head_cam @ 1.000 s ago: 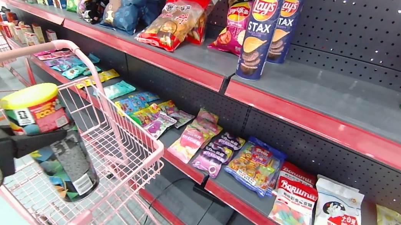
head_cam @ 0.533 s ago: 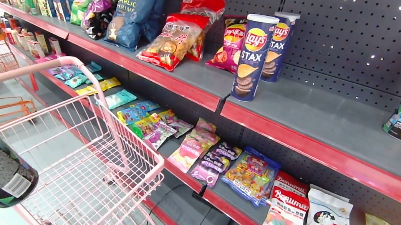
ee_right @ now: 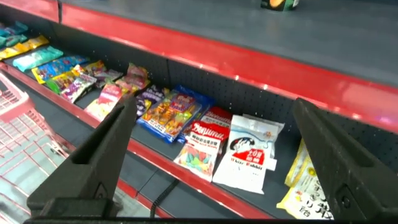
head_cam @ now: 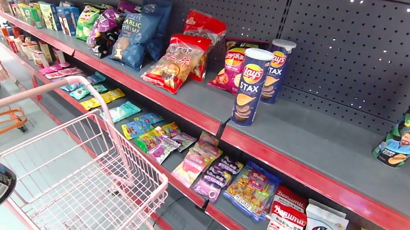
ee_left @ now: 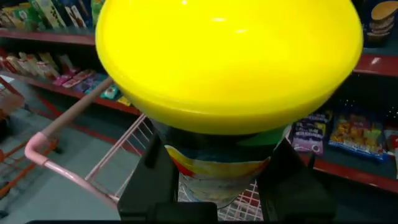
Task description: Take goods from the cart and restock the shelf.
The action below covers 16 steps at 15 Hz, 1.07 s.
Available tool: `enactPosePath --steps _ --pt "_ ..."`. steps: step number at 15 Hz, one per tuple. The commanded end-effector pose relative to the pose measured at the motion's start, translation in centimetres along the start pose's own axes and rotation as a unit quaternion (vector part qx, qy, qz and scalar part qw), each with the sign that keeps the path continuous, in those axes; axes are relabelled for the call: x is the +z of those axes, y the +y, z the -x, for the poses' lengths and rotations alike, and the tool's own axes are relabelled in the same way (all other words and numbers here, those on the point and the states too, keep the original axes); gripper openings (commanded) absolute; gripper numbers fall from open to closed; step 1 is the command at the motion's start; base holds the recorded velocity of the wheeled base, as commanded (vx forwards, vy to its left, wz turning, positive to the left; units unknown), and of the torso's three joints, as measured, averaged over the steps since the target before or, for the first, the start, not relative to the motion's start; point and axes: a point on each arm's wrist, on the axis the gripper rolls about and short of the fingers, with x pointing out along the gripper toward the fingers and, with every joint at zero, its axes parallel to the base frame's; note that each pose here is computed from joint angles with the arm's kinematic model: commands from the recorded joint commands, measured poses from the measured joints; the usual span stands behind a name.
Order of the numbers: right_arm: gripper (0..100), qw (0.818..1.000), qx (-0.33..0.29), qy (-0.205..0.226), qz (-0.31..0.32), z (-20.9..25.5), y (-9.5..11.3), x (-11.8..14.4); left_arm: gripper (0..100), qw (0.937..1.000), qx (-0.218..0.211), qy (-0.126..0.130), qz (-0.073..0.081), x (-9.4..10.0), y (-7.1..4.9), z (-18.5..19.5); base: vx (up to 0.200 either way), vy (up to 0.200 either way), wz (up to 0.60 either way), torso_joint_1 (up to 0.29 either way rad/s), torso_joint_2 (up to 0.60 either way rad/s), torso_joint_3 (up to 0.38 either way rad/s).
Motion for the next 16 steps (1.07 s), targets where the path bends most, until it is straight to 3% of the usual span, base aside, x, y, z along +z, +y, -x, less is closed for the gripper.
enactPosePath --steps 1,2,5,12,16 --pt "100 1.0 0.0 0.001 0.0 -0.01 0.0 0.0 0 0.9999 0.002 -0.01 -0.004 0.11 -0.02 0.4 0.0 0.0 0.0 0.188 -0.45 -0.271" --pt "100 1.0 0.0 0.001 -0.001 -0.01 0.0 0.0 0 0.9998 0.002 -0.014 -0.012 -0.04 -0.08 0.72 0.0 0.0 0.0 0.178 -0.43 -0.256" --pt "100 1.0 -0.001 0.001 -0.001 -0.01 0.0 0.0 0 0.9998 0.001 -0.016 -0.012 -0.1 -0.1 0.79 0.0 0.0 -0.6 0.163 -0.38 -0.229" --pt "100 1.0 0.0 0.001 -0.001 -0.01 0.0 0.0 0 0.9997 0.0 -0.021 -0.013 -0.36 -0.19 1.14 0.0 0.0 -0.6 0.034 -0.07 -0.038" --pt "100 1.0 0.0 0.001 -0.001 -0.01 0.0 0.0 0 0.9997 0.0 -0.019 -0.013 -0.52 -0.21 1.13 0.0 0.0 0.0 0.088 -0.22 -0.119"
